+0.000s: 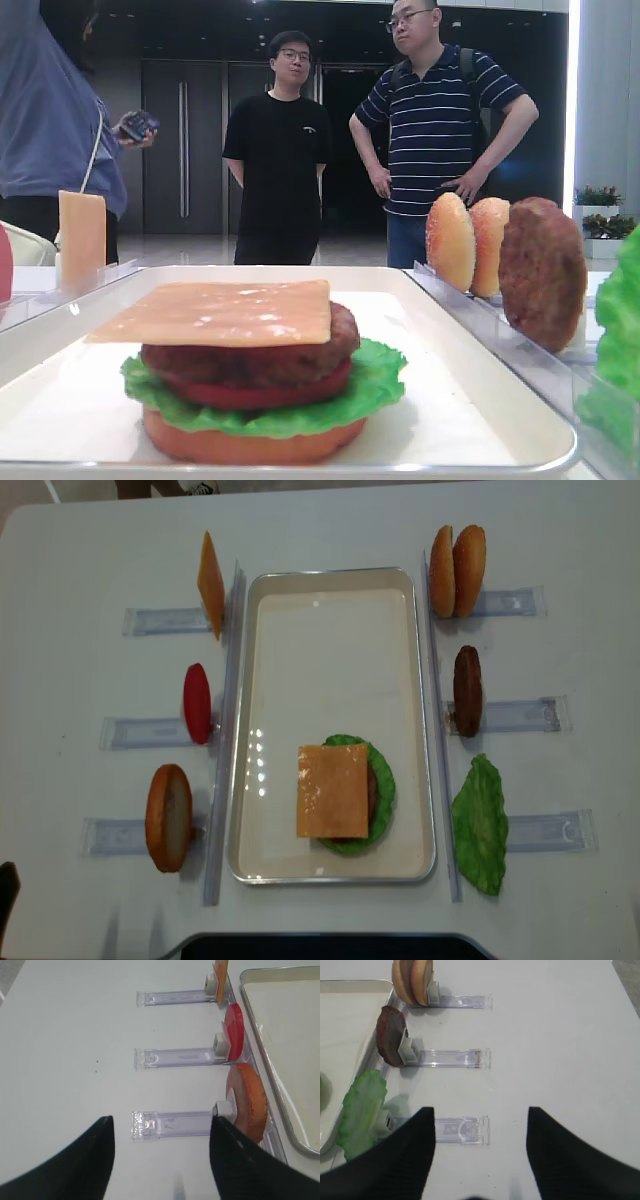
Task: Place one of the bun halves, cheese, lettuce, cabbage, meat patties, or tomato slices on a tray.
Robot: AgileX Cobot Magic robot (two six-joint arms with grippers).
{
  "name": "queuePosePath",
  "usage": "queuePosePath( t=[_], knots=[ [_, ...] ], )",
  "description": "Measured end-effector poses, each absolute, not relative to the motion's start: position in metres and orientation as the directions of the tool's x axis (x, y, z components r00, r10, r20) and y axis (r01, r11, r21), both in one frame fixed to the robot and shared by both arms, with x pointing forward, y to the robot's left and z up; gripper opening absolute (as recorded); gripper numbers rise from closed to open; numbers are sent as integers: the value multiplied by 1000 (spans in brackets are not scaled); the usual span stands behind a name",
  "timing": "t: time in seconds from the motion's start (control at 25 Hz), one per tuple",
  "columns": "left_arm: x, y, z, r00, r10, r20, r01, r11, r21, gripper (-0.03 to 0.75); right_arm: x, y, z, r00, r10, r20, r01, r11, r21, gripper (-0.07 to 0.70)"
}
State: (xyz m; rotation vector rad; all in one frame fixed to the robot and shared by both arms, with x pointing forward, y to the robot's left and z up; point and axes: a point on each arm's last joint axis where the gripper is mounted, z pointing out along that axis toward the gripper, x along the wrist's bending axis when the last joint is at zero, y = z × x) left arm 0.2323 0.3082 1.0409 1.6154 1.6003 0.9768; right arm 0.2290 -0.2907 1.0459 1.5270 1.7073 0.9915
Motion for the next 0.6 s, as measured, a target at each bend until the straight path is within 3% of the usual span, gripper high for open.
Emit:
queuePosePath(
  t=[0.6],
  knots=[
    [232, 308, 1041, -25, 998, 61, 510, -39, 859, 463, 229, -291, 1046, -125, 992, 26, 514, 43, 857, 417]
  ],
)
